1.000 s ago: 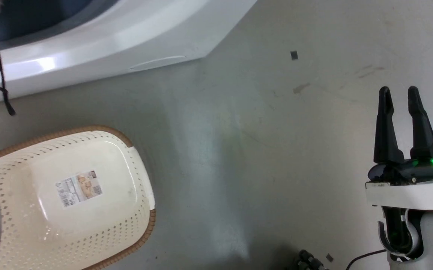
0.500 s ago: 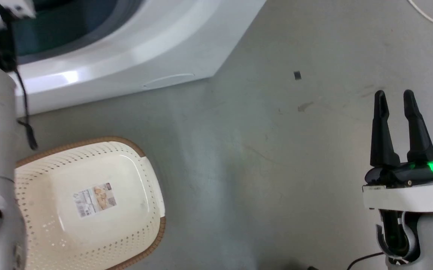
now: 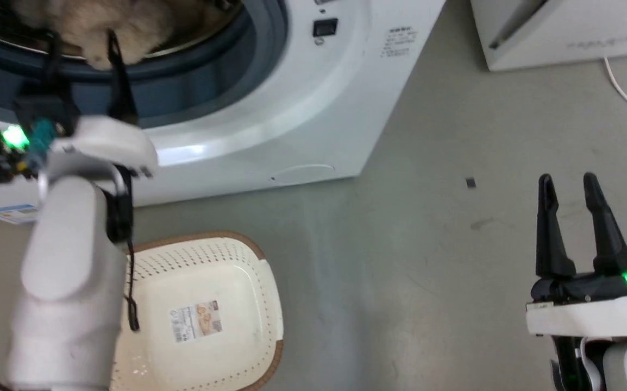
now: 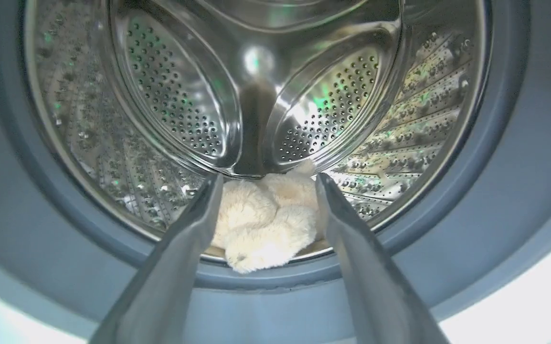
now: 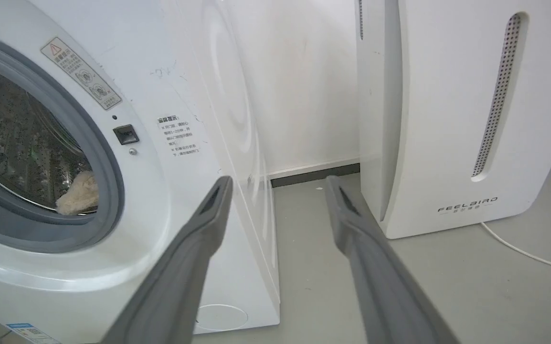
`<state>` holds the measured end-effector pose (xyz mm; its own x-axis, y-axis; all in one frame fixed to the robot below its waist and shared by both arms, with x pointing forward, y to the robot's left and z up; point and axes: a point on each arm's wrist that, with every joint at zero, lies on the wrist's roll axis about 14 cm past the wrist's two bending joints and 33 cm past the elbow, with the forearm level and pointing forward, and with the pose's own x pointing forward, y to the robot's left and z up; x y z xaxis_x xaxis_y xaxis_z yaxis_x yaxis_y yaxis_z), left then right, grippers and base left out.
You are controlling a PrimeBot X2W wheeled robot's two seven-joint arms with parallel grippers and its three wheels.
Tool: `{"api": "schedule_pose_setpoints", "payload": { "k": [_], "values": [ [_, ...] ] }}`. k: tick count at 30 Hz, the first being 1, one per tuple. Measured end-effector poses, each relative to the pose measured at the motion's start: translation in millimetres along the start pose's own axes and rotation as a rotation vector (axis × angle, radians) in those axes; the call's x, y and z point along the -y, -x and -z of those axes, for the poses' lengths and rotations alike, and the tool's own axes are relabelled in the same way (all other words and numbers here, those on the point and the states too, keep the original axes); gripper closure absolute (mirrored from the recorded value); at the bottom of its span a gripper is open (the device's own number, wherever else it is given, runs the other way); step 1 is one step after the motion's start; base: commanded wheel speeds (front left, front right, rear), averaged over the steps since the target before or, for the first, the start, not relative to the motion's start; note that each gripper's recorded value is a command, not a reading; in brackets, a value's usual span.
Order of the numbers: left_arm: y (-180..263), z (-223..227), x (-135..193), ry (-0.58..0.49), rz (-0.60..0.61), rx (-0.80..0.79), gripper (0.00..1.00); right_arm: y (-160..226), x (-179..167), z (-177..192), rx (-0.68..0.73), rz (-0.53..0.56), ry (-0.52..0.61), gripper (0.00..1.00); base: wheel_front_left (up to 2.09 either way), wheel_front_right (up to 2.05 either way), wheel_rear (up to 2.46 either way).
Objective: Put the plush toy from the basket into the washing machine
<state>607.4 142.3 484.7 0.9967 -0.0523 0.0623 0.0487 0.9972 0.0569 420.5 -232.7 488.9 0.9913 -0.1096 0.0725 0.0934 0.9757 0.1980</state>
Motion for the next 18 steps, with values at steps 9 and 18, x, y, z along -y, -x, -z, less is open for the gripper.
{"api": "schedule_pose_setpoints", "payload": {
  "k": [9,18],
  "values": [
    [80,-27,-13,-0.004,-0.048,0.038,0.00,13,-30,-15,0.030,-0.092,0.028,0.00,0.00,0.00,0.00],
    [142,-59,-38,-0.038,-0.112,0.105,0.00,21,-60,-34,0.081,-0.185,0.073,0.00,0.00,0.00,0.00]
  ]
}}
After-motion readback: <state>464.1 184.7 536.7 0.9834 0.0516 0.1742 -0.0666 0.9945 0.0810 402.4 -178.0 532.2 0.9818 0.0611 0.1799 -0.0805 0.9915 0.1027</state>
